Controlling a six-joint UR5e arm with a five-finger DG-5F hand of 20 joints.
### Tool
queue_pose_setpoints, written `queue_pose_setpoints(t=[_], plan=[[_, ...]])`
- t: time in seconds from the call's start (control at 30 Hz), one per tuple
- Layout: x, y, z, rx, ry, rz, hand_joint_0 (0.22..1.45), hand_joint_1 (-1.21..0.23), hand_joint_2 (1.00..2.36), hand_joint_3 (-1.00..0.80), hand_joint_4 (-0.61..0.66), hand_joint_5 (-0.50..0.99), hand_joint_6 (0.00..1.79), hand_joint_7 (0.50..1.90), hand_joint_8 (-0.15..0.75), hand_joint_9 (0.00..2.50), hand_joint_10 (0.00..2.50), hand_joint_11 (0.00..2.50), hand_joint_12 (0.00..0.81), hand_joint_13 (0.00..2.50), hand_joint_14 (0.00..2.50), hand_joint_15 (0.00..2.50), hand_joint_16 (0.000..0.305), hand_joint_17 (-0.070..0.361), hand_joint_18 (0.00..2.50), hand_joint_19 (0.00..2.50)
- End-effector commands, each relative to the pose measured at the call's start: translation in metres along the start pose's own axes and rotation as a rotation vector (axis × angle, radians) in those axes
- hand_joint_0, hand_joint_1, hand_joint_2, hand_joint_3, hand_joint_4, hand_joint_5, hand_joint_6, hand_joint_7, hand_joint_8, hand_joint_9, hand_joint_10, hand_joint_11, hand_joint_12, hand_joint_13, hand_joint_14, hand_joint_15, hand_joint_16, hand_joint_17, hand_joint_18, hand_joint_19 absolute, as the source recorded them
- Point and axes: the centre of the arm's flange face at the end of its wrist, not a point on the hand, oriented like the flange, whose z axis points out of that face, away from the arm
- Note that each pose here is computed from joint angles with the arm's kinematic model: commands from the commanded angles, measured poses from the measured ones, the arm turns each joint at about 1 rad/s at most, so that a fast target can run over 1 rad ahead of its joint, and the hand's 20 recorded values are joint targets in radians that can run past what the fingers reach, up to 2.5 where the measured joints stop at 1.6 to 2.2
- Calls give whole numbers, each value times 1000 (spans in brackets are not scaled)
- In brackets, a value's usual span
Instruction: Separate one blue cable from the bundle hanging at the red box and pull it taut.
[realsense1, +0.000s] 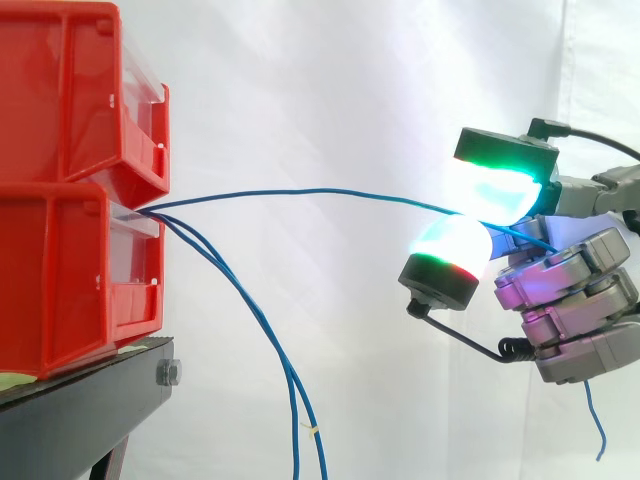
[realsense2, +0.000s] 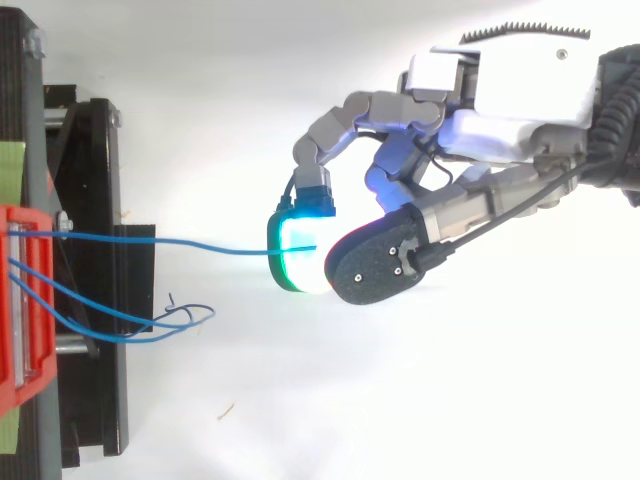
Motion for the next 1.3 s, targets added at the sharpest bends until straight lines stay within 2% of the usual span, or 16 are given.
queue_pose_setpoints(t=[0.0,1.27], plan=[[0,0,0,0,0,0,733,-768,1010,-334,-57,-210,927,961,275,1070,1271,1219,321,1118,1536,1404,32,72,1342,1630],[0,0,0,1,0,0,735,-768,1010,-333,-64,-208,926,966,282,1076,1248,1230,316,1121,1532,1399,32,72,1343,1626]])
